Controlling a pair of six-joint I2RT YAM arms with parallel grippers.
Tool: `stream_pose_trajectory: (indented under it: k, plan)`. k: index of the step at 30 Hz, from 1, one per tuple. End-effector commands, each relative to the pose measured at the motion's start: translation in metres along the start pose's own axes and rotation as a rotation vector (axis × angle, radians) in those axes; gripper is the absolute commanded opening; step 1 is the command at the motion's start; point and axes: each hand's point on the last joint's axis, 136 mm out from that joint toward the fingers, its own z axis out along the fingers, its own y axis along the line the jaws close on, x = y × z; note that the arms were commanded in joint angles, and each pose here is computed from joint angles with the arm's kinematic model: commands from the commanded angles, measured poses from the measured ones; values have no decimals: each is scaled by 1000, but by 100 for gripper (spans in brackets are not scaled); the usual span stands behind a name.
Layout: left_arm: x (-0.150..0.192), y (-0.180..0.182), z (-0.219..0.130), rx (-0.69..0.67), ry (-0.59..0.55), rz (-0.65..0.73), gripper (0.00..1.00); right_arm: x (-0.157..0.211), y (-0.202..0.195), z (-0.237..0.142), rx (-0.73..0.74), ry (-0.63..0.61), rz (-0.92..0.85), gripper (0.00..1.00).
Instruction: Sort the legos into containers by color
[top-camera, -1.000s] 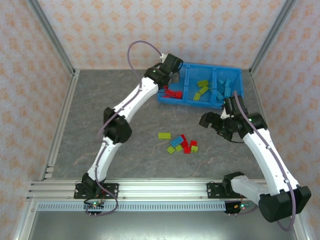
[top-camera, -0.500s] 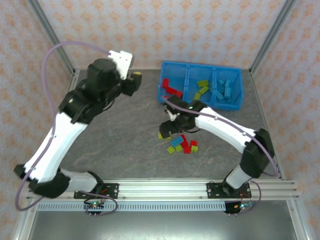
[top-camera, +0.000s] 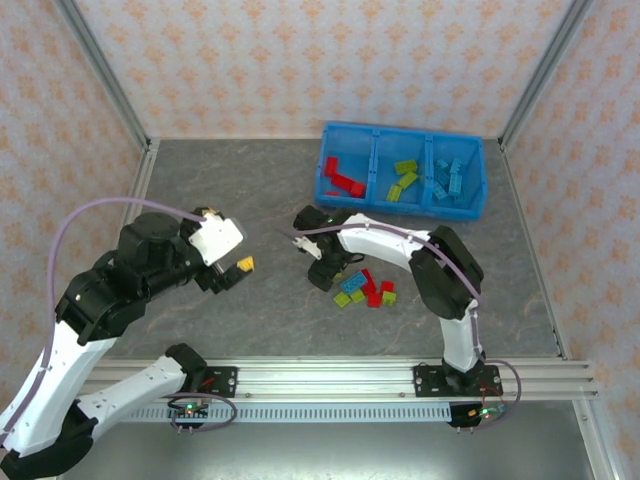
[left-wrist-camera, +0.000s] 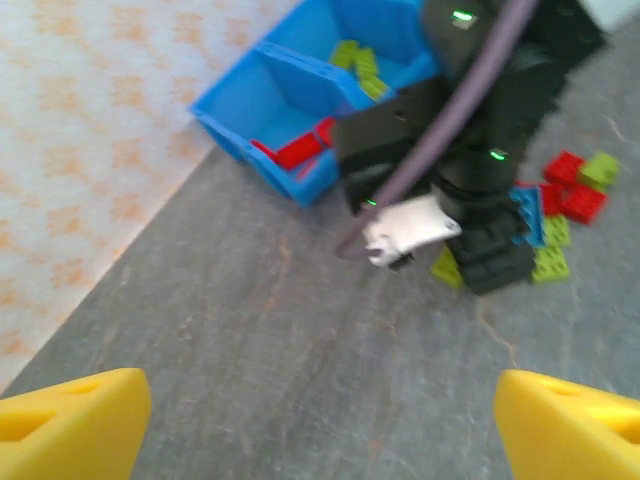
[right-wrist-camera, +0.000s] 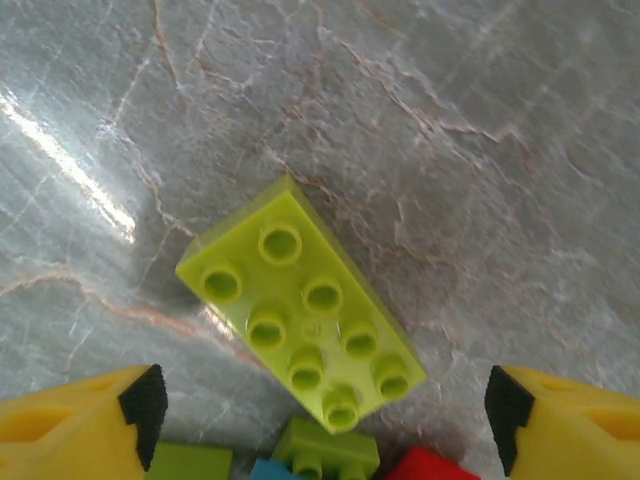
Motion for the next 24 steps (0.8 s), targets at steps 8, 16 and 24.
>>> stream_pose_trajectory:
  k: [8,16,24]
  plan:
    - [32,-51,25,267,73,175,100,-10,-13,18,25,34,-13,54]
    - [19,-47,44,255,20,164,100,-23,-37,-14,111,-105,100,34]
    - [-22,-37,67,225,-133,64,100,-41,-105,-95,163,-472,499,30]
